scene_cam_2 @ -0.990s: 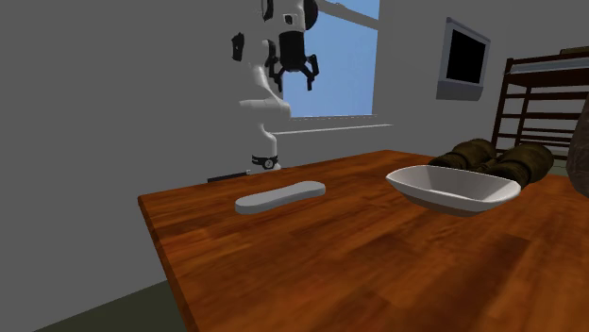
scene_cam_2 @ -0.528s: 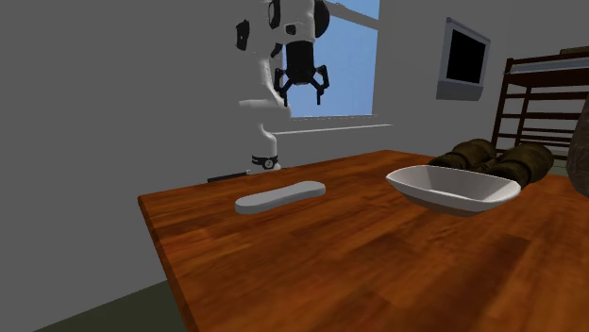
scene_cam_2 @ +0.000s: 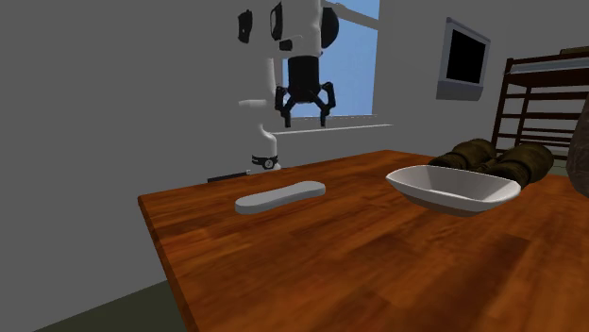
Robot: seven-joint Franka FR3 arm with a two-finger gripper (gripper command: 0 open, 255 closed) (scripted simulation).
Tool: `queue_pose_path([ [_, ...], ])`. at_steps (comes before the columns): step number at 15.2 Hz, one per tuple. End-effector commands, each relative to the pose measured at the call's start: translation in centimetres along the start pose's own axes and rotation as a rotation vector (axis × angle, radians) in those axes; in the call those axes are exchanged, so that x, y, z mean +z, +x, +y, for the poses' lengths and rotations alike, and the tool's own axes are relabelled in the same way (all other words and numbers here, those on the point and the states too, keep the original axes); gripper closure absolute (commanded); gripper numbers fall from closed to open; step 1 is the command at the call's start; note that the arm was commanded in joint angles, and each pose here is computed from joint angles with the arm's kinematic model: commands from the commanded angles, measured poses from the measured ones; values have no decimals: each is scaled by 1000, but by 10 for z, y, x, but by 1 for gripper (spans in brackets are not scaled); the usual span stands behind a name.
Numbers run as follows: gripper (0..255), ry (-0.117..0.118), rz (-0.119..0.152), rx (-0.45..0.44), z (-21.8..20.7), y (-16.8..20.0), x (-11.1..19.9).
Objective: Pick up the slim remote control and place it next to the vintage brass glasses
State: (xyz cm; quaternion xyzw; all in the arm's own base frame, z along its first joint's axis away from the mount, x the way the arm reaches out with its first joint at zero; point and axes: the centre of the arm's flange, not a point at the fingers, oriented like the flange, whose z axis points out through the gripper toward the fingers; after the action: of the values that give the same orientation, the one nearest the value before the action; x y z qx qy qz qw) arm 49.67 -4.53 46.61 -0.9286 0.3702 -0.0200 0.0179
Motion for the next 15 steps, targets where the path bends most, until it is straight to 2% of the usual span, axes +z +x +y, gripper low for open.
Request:
queue_pose_path([
  [1,0,-5,-2,79,-3,21,15],
  [12,0,-34,-16,485,6,141,96],
  [15,0,-34,-16,485,6,140,112],
])
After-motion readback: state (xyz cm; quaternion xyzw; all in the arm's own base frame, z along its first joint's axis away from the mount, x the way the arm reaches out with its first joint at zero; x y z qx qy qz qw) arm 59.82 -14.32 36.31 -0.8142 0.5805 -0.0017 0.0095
